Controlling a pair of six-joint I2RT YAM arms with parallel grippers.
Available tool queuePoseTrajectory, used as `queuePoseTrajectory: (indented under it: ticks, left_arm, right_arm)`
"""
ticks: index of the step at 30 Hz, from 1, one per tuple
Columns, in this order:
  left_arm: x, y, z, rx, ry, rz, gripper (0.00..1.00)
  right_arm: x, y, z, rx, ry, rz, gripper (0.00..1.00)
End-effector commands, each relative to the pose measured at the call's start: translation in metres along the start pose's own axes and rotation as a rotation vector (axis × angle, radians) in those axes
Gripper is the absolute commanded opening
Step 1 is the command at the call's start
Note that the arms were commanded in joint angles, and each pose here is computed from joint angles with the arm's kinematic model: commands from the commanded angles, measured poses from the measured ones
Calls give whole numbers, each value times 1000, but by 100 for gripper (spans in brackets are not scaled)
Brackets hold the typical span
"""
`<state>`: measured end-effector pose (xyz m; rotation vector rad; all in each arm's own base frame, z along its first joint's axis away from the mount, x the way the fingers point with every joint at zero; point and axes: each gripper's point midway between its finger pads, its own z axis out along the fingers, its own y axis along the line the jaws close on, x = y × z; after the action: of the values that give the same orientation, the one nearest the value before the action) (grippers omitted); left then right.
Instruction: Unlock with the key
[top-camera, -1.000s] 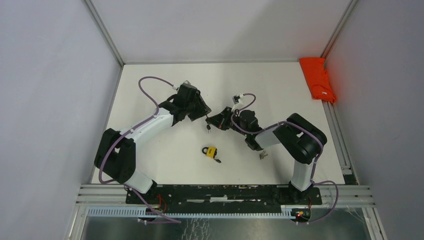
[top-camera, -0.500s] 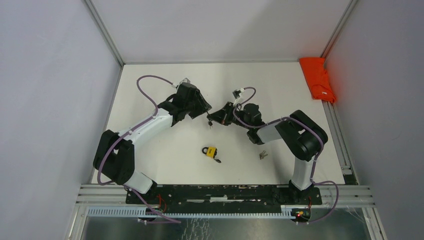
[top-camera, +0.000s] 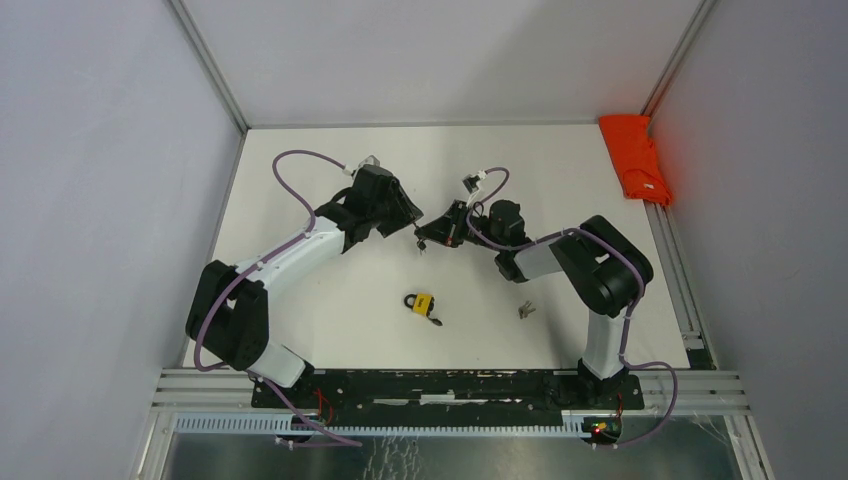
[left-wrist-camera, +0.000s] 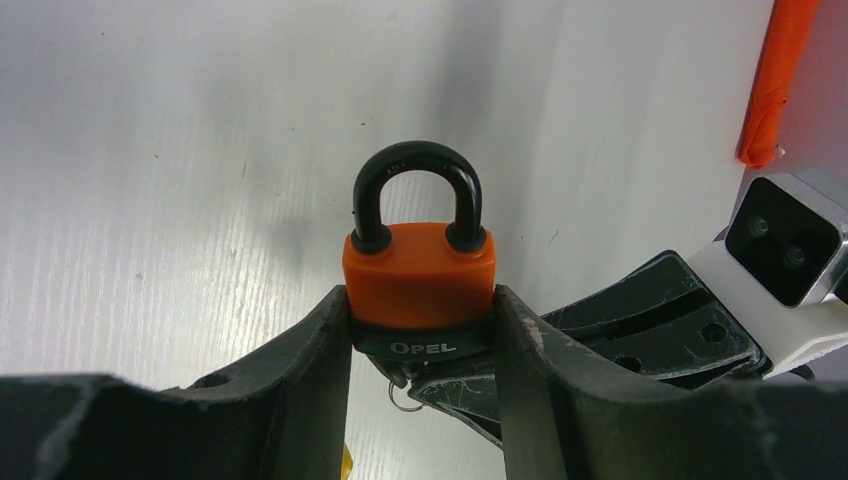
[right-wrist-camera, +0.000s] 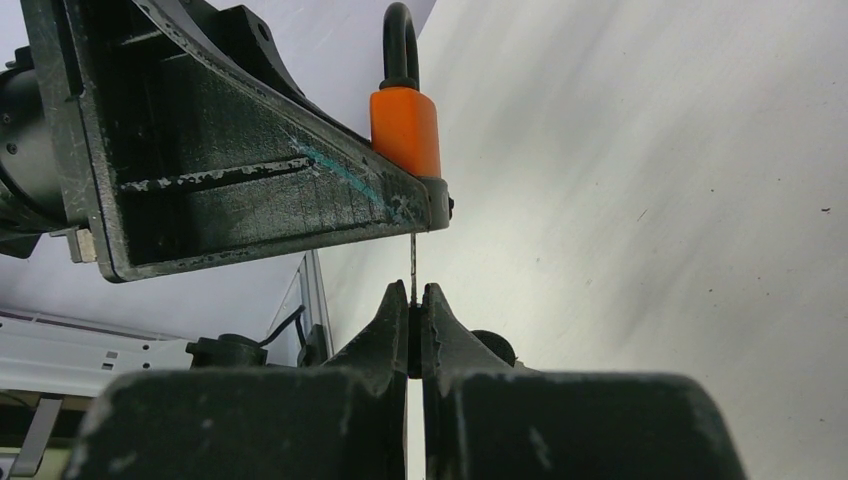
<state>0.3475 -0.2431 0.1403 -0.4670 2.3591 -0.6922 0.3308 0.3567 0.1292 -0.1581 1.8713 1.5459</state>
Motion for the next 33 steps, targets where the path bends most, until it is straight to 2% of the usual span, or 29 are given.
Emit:
queuePoseTrajectory:
  ticks: [1,22,33]
  left_arm:
    - [64,-28,-28,126,273,23,2]
    - [74,-30,-30,146,294,18,2]
    - [14,-34,-25,123,132,20,2]
  right_arm:
    - [-79,24,15,-58,-258,-147,0]
    - [-90,25,26,-69,-241,-179,0]
    - [-59,25,-9,-24,-178,-220,0]
